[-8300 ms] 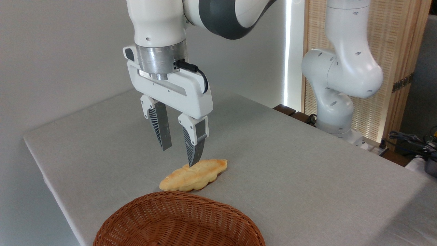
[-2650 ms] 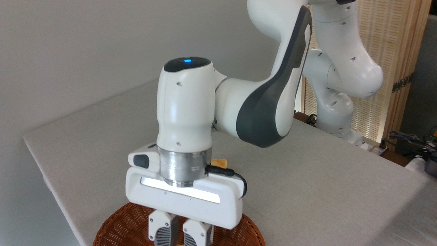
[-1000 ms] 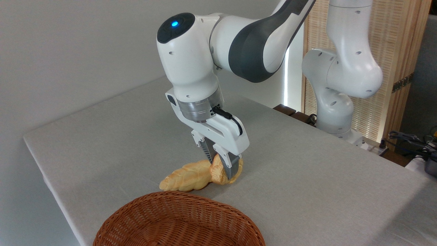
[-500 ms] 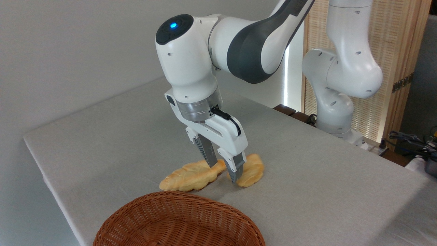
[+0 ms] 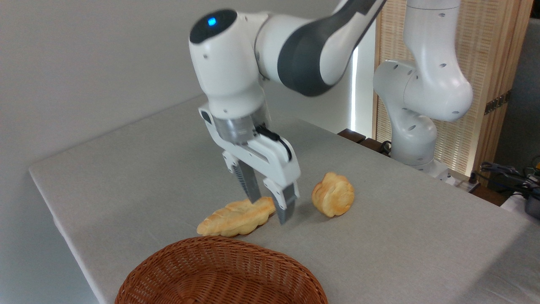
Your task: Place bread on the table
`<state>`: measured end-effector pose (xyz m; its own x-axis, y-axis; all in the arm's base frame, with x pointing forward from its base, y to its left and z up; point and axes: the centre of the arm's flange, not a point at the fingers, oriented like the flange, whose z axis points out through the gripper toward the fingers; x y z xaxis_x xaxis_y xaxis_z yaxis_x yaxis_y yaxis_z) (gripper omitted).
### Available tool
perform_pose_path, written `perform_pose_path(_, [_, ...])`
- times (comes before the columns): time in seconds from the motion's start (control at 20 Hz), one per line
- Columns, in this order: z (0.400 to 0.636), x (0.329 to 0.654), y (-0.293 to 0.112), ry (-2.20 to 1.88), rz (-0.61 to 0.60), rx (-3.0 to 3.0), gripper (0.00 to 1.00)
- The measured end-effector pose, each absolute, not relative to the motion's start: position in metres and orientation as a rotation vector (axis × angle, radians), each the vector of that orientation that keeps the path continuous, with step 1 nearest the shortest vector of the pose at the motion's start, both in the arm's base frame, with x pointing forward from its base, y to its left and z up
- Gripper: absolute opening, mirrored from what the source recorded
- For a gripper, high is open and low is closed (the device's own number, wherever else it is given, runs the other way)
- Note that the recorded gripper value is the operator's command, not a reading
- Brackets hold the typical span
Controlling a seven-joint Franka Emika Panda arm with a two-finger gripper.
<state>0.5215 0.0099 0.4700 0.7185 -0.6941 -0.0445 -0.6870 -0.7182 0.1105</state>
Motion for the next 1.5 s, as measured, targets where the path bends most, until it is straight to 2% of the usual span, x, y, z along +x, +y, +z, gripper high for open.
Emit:
perform_pose_path(0.3, [0.552,0.538,-0.011,-1.226,0.112,2.868,1.0])
perform_pose_path(0.4, [0.563,0.54,-0.009,-1.225,0.145,2.876,1.0])
perform_pose_path(0.9, [0.55,0.546,0.003,-1.18,0.117,2.88,1.0])
perform_pose_path(1.5, [0.554,0.547,0.005,-1.115,0.131,2.902,1.0])
